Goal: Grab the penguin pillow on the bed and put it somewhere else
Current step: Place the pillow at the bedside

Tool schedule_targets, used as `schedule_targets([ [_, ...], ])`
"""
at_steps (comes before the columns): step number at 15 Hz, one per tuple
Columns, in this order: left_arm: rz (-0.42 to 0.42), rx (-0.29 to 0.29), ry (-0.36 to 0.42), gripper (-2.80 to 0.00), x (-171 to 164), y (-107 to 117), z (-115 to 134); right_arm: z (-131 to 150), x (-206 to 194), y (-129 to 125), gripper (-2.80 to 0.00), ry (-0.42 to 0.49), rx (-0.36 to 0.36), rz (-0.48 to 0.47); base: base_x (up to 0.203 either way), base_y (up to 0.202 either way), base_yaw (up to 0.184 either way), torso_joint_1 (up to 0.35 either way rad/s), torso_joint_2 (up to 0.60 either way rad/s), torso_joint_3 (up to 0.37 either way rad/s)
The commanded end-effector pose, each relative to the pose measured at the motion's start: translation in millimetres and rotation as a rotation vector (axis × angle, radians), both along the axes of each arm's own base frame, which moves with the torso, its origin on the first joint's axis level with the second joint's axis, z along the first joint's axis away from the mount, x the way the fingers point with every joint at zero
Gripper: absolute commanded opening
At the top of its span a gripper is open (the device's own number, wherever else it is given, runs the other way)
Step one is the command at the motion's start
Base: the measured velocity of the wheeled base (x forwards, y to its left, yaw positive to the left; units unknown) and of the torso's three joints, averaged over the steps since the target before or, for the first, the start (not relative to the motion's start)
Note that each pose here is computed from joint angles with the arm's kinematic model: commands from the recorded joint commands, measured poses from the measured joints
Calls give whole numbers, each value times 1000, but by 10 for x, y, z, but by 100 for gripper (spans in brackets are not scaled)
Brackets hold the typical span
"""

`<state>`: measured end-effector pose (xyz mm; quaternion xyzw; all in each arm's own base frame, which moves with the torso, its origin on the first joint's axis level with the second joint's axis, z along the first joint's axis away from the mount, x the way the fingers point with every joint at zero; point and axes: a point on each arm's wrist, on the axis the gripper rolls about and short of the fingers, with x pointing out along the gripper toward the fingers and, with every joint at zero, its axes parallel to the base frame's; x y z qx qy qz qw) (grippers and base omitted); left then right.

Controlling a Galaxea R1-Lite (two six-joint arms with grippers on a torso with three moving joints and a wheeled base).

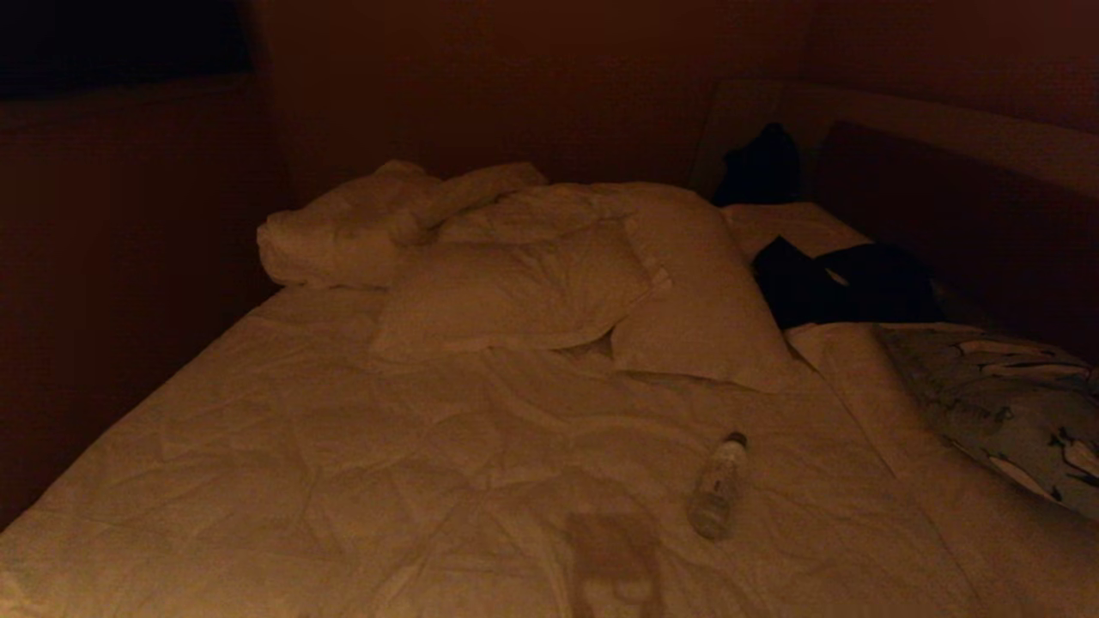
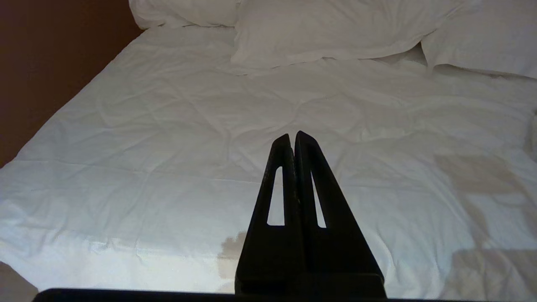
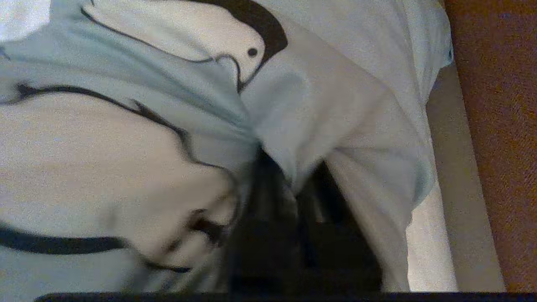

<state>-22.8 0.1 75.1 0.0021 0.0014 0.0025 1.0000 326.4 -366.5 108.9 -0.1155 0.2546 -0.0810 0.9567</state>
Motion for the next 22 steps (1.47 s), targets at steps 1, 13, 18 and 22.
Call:
schedule_targets([
  [1, 1, 0, 0, -280, 0, 0, 0, 41, -52, -15, 0, -20, -1, 40, 0, 0, 0, 0, 0, 0],
  [13, 1, 0, 0, -280, 0, 0, 0, 1298, -600, 346, 0, -286, 166, 53, 0, 0, 0, 0, 0, 0],
  [18, 1, 0, 0, -280, 0, 0, 0, 1474, -381, 658, -280, -311, 258, -13, 0, 0, 0, 0, 0, 0],
  [22, 1, 0, 0, -280, 0, 0, 0, 1600, -304, 914, -280, -302, 325, -59, 0, 0, 0, 0, 0, 0],
])
